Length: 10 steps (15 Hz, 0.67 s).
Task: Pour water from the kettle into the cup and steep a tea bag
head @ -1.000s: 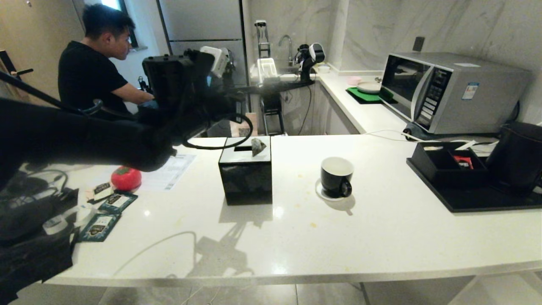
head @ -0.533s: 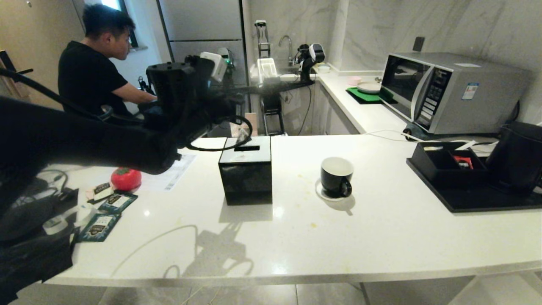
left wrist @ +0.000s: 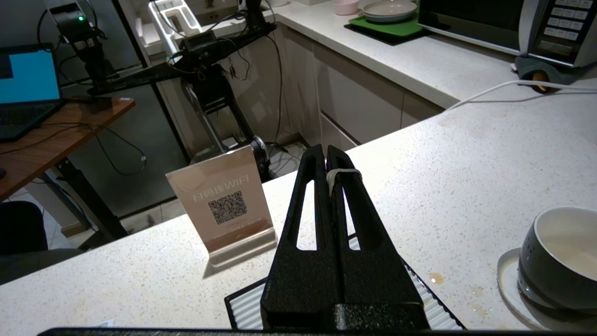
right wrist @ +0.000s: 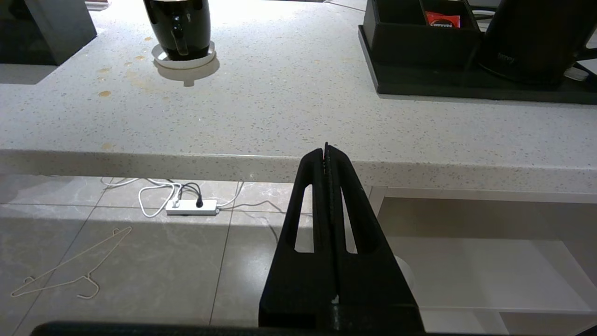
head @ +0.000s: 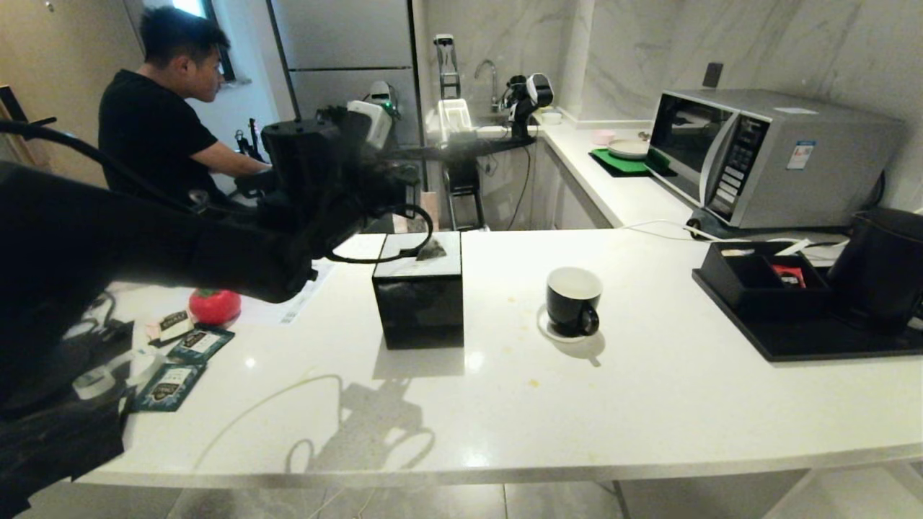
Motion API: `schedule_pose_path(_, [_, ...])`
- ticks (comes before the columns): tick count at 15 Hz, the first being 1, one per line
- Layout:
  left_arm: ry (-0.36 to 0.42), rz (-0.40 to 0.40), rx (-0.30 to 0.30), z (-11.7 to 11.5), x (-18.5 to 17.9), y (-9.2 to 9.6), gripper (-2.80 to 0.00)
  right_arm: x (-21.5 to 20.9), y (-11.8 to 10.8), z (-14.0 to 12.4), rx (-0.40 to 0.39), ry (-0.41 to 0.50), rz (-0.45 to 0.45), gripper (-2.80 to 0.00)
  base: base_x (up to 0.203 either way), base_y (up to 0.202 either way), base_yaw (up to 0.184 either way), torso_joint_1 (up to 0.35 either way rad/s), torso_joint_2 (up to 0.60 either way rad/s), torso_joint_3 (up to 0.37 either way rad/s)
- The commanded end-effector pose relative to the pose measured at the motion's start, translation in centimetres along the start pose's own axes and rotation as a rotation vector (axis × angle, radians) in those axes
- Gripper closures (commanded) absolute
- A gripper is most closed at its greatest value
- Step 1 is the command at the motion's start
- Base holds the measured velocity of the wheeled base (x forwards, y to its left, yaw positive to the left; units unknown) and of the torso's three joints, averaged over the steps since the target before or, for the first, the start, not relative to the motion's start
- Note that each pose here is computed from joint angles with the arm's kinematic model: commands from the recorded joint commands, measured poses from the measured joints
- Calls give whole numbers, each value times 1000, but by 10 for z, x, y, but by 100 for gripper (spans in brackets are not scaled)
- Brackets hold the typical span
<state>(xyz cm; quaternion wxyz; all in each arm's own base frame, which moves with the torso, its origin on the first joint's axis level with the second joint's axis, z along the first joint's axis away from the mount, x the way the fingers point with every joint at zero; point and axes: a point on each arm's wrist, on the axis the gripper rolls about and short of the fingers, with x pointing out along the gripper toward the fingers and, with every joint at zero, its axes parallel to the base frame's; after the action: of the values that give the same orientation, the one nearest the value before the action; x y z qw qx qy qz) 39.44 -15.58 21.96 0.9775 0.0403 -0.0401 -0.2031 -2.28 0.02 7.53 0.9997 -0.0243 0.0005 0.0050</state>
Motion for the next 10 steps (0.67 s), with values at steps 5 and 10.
schedule_pose_path(5, [5, 9, 2, -4, 2, 4, 0, 0, 0, 0, -1, -1, 1, 0, 0, 0, 0, 0, 0, 0])
schedule_pose_path(10, [2, 27, 8, -3, 2, 12, 0, 0, 0, 0, -1, -1, 1, 0, 0, 0, 0, 0, 0, 0])
